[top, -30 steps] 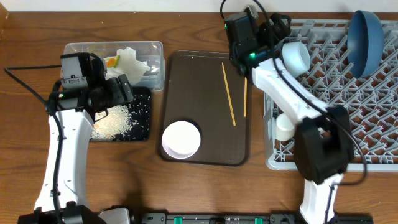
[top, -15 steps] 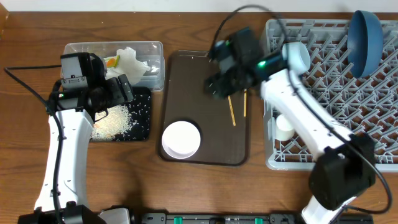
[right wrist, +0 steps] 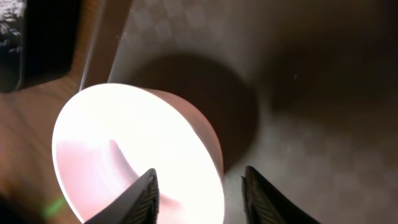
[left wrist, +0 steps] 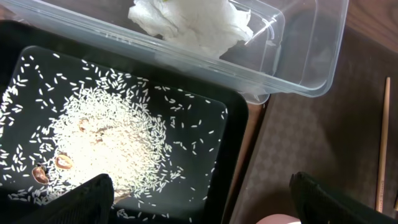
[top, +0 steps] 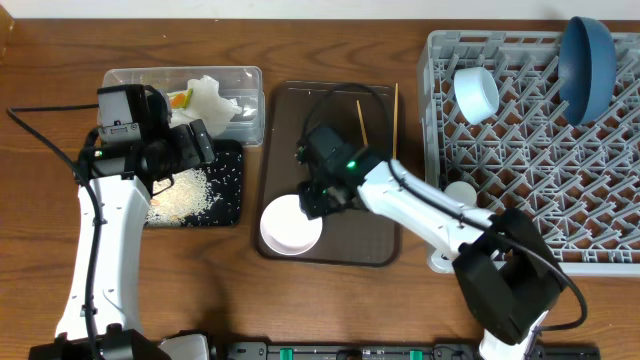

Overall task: Sort waste into correct bins and load items into the dishwasher rack
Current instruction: 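Reach the right gripper to the pink bowl and grasp it, then carry the pink bowl into the rack and release it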

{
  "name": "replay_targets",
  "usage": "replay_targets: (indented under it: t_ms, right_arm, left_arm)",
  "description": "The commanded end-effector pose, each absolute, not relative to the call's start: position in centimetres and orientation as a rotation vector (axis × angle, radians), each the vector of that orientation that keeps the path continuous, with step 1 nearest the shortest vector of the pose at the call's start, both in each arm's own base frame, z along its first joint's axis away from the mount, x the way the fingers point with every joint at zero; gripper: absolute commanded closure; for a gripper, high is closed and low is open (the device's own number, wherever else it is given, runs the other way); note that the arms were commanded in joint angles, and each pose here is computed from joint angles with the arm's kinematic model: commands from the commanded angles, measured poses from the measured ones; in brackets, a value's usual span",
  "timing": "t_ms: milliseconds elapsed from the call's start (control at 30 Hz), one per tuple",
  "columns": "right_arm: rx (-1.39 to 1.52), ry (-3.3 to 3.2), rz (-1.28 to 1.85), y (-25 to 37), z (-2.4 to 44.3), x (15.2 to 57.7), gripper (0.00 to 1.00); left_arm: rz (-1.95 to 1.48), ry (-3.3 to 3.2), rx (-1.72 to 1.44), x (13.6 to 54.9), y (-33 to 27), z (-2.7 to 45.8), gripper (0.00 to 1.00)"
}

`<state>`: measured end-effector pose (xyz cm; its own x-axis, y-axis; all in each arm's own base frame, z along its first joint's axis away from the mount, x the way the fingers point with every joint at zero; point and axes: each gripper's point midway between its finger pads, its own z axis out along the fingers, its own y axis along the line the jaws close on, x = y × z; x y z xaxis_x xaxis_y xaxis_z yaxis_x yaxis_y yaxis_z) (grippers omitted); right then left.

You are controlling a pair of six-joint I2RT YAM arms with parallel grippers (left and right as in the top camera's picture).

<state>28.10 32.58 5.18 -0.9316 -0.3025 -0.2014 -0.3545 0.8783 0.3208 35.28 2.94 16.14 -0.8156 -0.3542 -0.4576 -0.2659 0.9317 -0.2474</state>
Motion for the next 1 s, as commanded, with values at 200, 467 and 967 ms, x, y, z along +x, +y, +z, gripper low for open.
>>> replay_targets:
  t_ms: [200, 467, 967]
  right_arm:
    - [-0.326, 2.960, 0.380, 31.2, 2.9, 28.4, 0.67]
    - [-0.304, 2.974, 0.416, 31.1, 2.9, 28.7, 0.91]
    - [-0.171, 2.688, 0.194, 25.7, 13.5, 34.7, 0.99]
  left_arm:
    - [-0.216, 2.576, -0.434, 35.4, 3.2, 16.2, 0.07]
    - [-0.216, 2.576, -0.434, 35.4, 3.2, 16.2, 0.07]
    - [-0.216, 2.576, -0.434, 35.4, 3.2, 16.2, 0.07]
